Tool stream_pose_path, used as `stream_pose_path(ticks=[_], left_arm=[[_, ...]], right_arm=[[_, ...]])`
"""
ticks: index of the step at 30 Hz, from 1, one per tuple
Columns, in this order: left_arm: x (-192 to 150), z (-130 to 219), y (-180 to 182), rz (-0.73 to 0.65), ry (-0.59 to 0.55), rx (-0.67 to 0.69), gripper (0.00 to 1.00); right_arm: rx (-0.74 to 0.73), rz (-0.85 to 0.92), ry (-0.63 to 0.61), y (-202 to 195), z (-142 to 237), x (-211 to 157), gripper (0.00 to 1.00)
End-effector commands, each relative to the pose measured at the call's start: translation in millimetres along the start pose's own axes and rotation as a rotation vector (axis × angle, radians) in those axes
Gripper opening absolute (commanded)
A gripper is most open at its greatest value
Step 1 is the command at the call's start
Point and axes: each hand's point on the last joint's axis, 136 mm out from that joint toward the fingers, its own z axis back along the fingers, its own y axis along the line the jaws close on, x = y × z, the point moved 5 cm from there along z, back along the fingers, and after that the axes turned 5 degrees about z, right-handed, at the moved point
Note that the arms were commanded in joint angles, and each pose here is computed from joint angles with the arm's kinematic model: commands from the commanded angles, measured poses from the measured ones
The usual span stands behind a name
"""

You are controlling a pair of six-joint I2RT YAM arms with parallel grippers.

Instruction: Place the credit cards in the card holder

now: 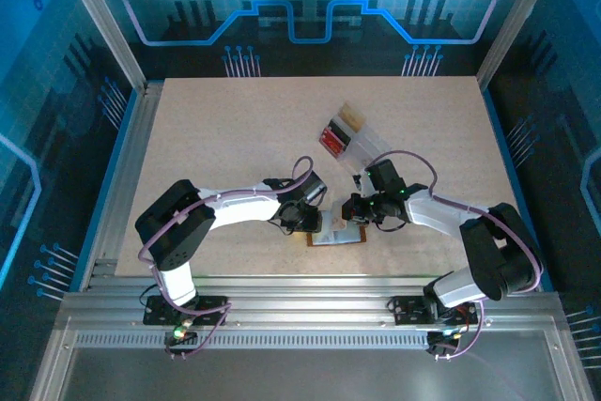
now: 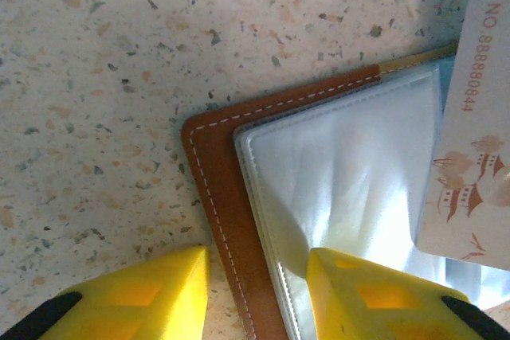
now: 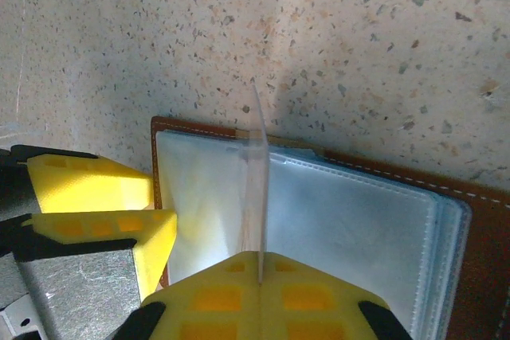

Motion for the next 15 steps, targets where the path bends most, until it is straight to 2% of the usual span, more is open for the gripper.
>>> stream_pose_path(ticks=[1, 15], left_arm=[[-19.0, -17.5, 21.5, 0.015, 0.074, 0.089, 0.38], [-20.3, -20.1, 21.4, 0.019, 0.082, 0.087, 0.37]], right_arm=[[-0.016, 0.014, -0.014, -2.3, 2.5, 8.4, 0.0], [0.01, 0.008, -0.011, -2.6, 3.6, 10.1, 0.0]])
